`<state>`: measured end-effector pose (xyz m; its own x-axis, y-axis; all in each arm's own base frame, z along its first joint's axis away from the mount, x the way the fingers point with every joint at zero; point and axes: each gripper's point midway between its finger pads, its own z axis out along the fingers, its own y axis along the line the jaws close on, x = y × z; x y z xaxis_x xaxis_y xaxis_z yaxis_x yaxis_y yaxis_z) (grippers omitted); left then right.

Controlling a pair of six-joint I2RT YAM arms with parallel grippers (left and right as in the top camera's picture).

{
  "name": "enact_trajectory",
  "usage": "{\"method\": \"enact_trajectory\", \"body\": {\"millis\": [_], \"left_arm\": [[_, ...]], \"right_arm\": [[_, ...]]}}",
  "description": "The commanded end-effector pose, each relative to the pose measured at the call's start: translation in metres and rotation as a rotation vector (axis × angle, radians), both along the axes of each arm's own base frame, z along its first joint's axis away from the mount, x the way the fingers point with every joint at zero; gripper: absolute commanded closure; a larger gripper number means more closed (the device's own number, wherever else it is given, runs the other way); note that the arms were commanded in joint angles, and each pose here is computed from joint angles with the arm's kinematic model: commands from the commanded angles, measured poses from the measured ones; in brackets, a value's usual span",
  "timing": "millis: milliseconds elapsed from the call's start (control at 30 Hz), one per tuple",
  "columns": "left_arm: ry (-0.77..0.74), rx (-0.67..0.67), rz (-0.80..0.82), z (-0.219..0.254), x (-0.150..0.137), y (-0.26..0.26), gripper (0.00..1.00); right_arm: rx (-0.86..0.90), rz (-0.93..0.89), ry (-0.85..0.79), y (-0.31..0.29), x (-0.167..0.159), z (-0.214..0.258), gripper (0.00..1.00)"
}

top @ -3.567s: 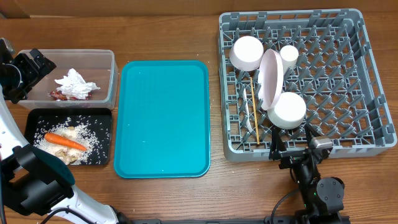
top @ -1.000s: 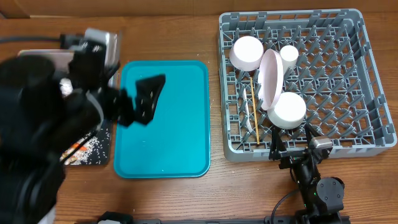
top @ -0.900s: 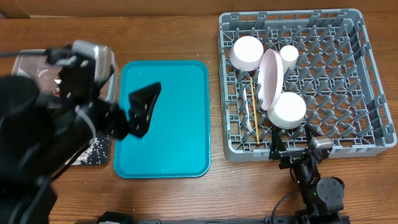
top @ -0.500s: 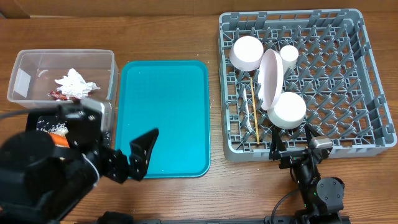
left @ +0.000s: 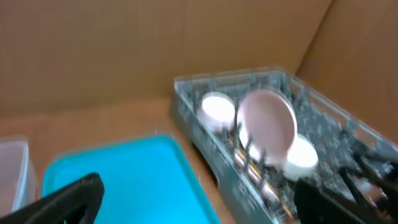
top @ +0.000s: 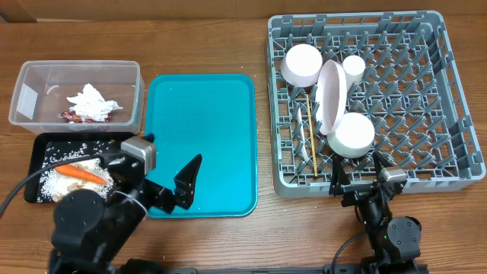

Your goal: Sort waste into correct bins and load items into the dishwasher rack

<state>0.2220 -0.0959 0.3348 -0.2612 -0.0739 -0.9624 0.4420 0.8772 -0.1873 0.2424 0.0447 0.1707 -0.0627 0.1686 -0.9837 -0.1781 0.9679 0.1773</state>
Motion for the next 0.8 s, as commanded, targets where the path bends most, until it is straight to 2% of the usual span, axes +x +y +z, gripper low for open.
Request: {"method": "enact_trajectory", "body": {"millis": [0, 333, 767], "left_arm": [[-0.077, -0.013, 0.004, -0.019, 0.005, -0.001, 0.0], [-0.257, -0.048, 0.015, -0.076, 0.012, 0.0, 0.0], [-0.216, -0.031, 0.101, -0.145, 0.014, 0.014, 0.0]], "right_arm": [[-0.003, 0.002, -0.007, 0.0, 0.0, -0.001, 0.0], [-0.003, 0.002, -0.007, 0.0, 0.0, -0.001, 0.0], [-0.003, 0.002, -0.007, 0.0, 0.0, -0.001, 0.0]]}}
